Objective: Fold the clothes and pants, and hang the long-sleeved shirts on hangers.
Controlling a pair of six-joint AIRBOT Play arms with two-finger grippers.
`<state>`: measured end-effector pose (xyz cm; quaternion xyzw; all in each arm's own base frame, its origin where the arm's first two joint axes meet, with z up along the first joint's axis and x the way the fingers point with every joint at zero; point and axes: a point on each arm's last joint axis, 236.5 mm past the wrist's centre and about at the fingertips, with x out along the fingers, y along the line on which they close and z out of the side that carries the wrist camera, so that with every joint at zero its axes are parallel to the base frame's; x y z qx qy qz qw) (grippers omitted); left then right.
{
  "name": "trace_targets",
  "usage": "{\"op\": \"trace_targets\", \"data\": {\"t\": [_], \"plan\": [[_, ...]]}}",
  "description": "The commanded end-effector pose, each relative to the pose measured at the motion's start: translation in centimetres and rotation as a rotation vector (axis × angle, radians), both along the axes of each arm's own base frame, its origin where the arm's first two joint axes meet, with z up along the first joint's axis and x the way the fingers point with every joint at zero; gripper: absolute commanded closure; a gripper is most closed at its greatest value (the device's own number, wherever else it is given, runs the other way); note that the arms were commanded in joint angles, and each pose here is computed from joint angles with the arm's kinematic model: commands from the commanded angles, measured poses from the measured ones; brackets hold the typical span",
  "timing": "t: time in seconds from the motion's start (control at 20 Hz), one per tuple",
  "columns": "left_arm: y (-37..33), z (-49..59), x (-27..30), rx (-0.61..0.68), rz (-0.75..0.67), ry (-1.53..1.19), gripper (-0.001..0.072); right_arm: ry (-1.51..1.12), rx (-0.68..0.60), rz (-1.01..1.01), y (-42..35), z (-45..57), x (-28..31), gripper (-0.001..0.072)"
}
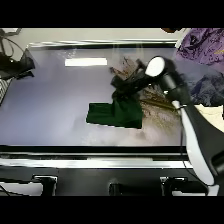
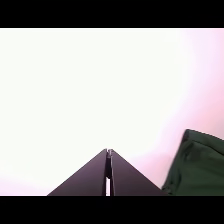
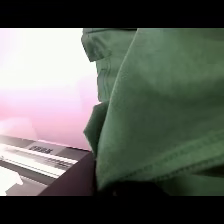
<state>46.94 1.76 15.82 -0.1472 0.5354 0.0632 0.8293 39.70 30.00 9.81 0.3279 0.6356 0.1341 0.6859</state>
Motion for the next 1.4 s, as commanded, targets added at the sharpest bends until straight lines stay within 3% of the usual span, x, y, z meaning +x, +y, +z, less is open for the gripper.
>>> {"op": "trace_targets", "data": {"t": [0.0,0.3,0.35,0.5,0.55,0.6,0.65,0.95,1.2,1.3,1.35], "plan": [[2.2,-0.2,-0.8,0.008,0.043,0.021,0.069,0.036,0.013,-0.008,3.7,-3.3,0.3,0.0688],[2.1,-1.1,-1.0,0.005,0.042,0.047,0.0689,0.045,0.087,-0.06,6.4,-6.1,2.4,0.0686],[2.1,-1.1,-1.0,0.005,0.042,0.047,0.069,0.046,0.106,-0.06,6.8,-6.2,2.6,0.0653],[2.1,-1.1,-1.0,0.005,0.042,0.047,0.0689,0.006,0.15,-0.025,7.9,-5.5,2.8,0.0511],[2.1,-1.1,-1.0,0.005,0.043,0.047,0.0689,-0.015,0.177,-0.006,8.6,-5.0,2.7,0.0397],[2.1,-1.1,-1.0,0.005,0.043,0.047,0.0689,-0.043,0.211,0.014,9.2,-4.2,2.8,0.0217],[2.1,-1.1,-1.0,0.005,0.043,0.047,0.069,-0.064,0.25,0.041,9.8,-3.3,2.7,0.0169],[2.0,-1.2,-1.3,0.003,0.045,0.059,0.069,-0.221,0.278,0.057,6.6,2.8,3.8,0.0165],[2.0,-1.4,-1.6,0.002,0.044,0.073,0.0689,-0.277,0.171,0.036,-6.1,4.8,6.5,0.016],[2.0,-1.3,-1.6,0.002,0.044,0.073,0.0689,-0.249,0.12,0.05,-12.5,3.7,6.4,0.0084],[2.0,-1.4,-1.6,0.002,0.044,0.073,0.069,-0.219,0.097,0.037,-15.8,2.5,6.2,0.0084]]}}
